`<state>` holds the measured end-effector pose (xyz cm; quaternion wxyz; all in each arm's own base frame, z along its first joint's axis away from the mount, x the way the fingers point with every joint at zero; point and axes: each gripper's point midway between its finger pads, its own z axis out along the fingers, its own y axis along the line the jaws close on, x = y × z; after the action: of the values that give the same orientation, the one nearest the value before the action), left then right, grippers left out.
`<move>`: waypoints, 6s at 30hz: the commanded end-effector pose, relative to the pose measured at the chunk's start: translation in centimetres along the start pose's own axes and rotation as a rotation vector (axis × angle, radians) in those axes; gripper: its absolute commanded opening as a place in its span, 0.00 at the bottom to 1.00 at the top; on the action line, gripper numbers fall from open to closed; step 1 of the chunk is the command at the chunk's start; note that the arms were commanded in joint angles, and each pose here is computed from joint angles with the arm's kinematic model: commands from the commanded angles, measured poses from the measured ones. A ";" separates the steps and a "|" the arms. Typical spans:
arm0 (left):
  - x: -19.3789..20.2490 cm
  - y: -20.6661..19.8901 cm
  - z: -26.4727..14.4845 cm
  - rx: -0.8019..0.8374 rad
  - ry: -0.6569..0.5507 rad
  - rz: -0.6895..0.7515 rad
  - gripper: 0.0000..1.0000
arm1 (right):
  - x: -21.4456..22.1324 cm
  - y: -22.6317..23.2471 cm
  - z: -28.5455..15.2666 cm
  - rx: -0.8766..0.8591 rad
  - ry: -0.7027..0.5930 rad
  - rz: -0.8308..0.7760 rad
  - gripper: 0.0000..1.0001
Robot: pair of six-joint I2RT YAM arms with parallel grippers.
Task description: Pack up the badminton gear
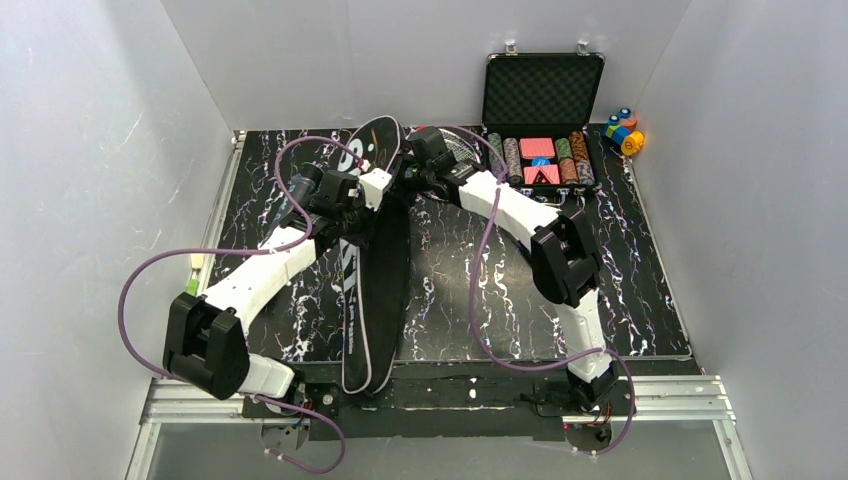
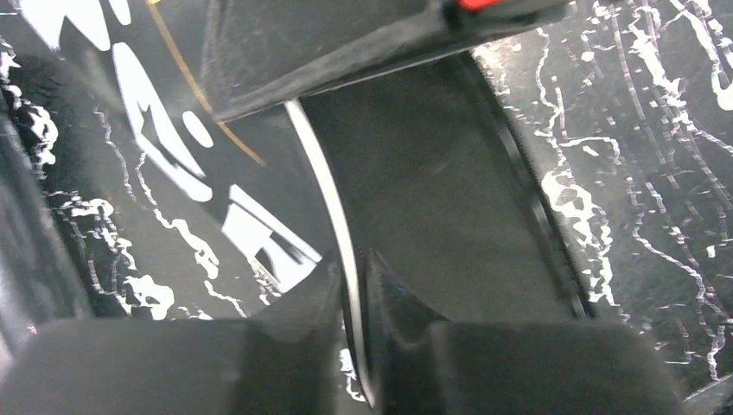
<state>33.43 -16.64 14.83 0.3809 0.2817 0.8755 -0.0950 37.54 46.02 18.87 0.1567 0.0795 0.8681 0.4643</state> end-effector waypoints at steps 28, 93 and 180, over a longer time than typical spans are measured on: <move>-4.2 3.1 -2.5 -0.038 -0.052 -0.277 0.00 | -9.4 -20.1 -24.8 0.866 -0.122 -0.418 0.72; -4.1 4.8 -5.1 -0.041 -0.132 -0.320 0.00 | -9.3 -27.6 -17.5 0.954 0.011 -0.384 0.54; -4.8 6.2 0.7 0.002 -0.036 -0.394 0.00 | 12.9 -13.0 -29.1 0.698 0.129 -0.593 0.01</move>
<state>37.73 -12.79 15.12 0.3309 0.1075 0.9251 -0.1519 19.27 20.50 20.86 0.2296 -0.1421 0.9567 0.1090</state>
